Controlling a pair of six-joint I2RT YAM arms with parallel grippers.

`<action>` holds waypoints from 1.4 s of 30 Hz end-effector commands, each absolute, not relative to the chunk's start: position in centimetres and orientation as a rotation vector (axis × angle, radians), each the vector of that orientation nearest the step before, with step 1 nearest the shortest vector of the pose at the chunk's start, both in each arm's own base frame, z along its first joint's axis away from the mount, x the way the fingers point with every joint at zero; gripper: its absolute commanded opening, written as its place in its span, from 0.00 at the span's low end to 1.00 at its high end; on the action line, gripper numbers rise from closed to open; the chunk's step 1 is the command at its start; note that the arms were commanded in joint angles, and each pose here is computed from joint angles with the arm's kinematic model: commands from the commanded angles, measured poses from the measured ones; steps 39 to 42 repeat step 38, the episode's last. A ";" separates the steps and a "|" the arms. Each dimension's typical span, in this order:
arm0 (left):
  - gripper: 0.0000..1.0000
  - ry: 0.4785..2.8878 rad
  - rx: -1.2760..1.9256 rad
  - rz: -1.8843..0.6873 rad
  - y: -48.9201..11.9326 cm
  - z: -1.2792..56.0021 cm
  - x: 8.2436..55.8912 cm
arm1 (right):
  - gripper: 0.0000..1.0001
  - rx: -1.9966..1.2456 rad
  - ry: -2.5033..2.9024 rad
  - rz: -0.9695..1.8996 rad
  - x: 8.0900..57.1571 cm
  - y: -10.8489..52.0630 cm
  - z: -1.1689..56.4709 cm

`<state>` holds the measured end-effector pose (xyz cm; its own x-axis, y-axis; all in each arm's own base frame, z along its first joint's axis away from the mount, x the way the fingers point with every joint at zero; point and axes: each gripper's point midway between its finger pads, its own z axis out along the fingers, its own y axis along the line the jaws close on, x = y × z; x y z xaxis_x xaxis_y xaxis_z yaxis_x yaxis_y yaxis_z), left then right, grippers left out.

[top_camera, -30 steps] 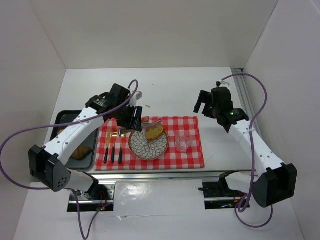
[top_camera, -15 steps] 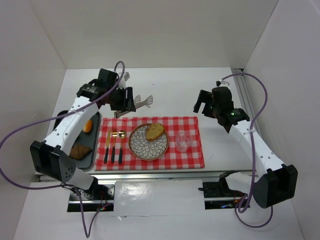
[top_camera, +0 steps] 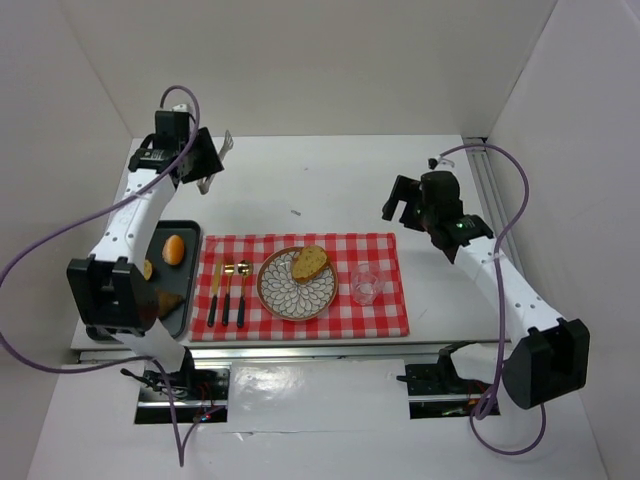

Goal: Place the bread

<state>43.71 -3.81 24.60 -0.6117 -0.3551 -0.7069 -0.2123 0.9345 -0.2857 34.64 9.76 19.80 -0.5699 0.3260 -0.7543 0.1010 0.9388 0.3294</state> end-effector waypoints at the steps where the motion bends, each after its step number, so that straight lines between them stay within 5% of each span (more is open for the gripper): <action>1: 0.64 2.135 -0.436 -0.190 -2.8 25.0 48.3 | 1.00 0.317 2.118 0.334 35.6 9.9 20.2; 10: 0.67 2.203 -0.464 -0.215 -3.2 17.3 54.7 | 1.00 0.320 2.151 0.293 36.3 9.7 19.1; 11: 0.90 2.208 -0.455 -0.234 -3.5 16.9 55.2 | 1.00 0.321 2.174 0.284 36.2 9.6 18.4; 12: 1.00 2.209 -0.455 -0.234 -3.6 17.0 55.8 | 1.00 0.311 2.175 0.278 36.2 9.6 18.4; 16: 1.00 2.302 -0.443 -0.153 -2.8 14.9 55.8 | 1.00 0.316 2.176 0.283 36.5 9.5 18.5; 21: 1.00 2.229 -0.480 -0.108 -2.3 20.5 53.5 | 1.00 0.328 2.165 0.293 36.4 9.5 18.9; 32: 1.00 2.197 -0.304 -0.201 -4.0 25.1 41.7 | 1.00 0.344 2.196 0.183 35.8 7.9 19.4; 42: 1.00 2.206 -0.287 -0.194 -3.2 25.2 39.6 | 1.00 0.339 2.202 0.193 35.4 8.0 19.4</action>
